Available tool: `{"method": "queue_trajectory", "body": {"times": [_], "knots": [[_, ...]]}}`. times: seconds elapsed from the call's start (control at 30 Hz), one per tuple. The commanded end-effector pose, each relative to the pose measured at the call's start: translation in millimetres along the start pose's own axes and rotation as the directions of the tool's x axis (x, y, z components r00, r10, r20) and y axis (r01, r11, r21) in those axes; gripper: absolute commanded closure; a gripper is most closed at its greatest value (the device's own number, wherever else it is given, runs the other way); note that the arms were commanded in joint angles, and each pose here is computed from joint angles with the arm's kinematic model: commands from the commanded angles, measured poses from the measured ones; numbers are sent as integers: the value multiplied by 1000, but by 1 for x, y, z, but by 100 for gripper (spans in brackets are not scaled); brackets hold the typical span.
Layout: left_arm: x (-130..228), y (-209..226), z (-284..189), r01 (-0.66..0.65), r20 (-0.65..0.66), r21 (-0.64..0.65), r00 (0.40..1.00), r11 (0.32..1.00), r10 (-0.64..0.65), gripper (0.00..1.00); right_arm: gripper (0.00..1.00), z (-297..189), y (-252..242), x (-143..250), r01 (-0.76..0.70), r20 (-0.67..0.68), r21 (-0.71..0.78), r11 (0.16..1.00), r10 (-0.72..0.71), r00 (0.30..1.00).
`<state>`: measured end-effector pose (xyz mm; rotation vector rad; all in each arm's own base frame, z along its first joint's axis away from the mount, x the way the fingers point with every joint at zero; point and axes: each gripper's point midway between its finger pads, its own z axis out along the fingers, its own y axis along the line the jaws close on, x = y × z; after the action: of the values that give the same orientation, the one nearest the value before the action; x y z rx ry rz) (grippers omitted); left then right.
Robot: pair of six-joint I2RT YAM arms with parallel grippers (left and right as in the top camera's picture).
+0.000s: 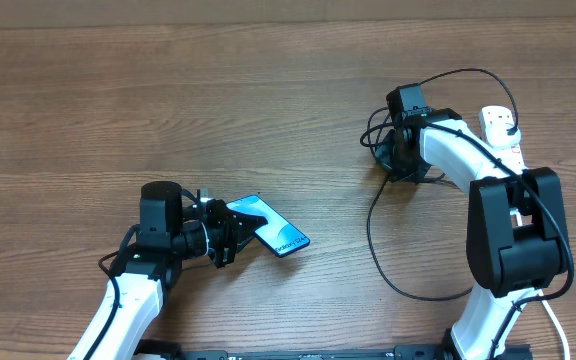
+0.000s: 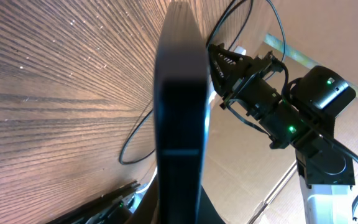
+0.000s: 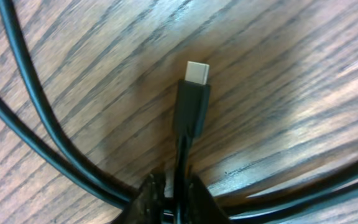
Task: Plug charger to phone and switch on socket
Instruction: 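Grasp the black USB-C cable near its plug with the right gripper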
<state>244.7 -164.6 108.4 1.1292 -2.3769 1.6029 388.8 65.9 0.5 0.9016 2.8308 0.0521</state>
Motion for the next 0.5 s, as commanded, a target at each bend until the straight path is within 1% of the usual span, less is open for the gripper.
{"method": "queue_trajectory", "body": {"times": [0.0, 0.1, 0.23, 0.3, 0.47], "knots": [[6, -7, -2, -19, -38, 22, 999, 1000, 20, 96, 90, 10, 0, 10, 0, -49, 0, 1000, 0, 999], [6, -7, -2, -19, -39, 22, 999, 1000, 20, 96, 96, 1, 6, 1, -3, -37, -13, 1000, 3, 999], [8, -7, -1, -21, -45, 23, 999, 1000, 22, 96, 96, -22, 19, -16, 30, -5, -42, 999, -30, 1000], [9, -8, -2, -26, -56, 28, 998, 999, 28, 95, 96, -41, 29, -28, 78, 26, -67, 995, -77, 997], [19, -26, -3, -132, -105, 104, 984, 986, 143, 96, 96, -109, 49, -52, 175, 125, -131, 976, -159, 979]]}}
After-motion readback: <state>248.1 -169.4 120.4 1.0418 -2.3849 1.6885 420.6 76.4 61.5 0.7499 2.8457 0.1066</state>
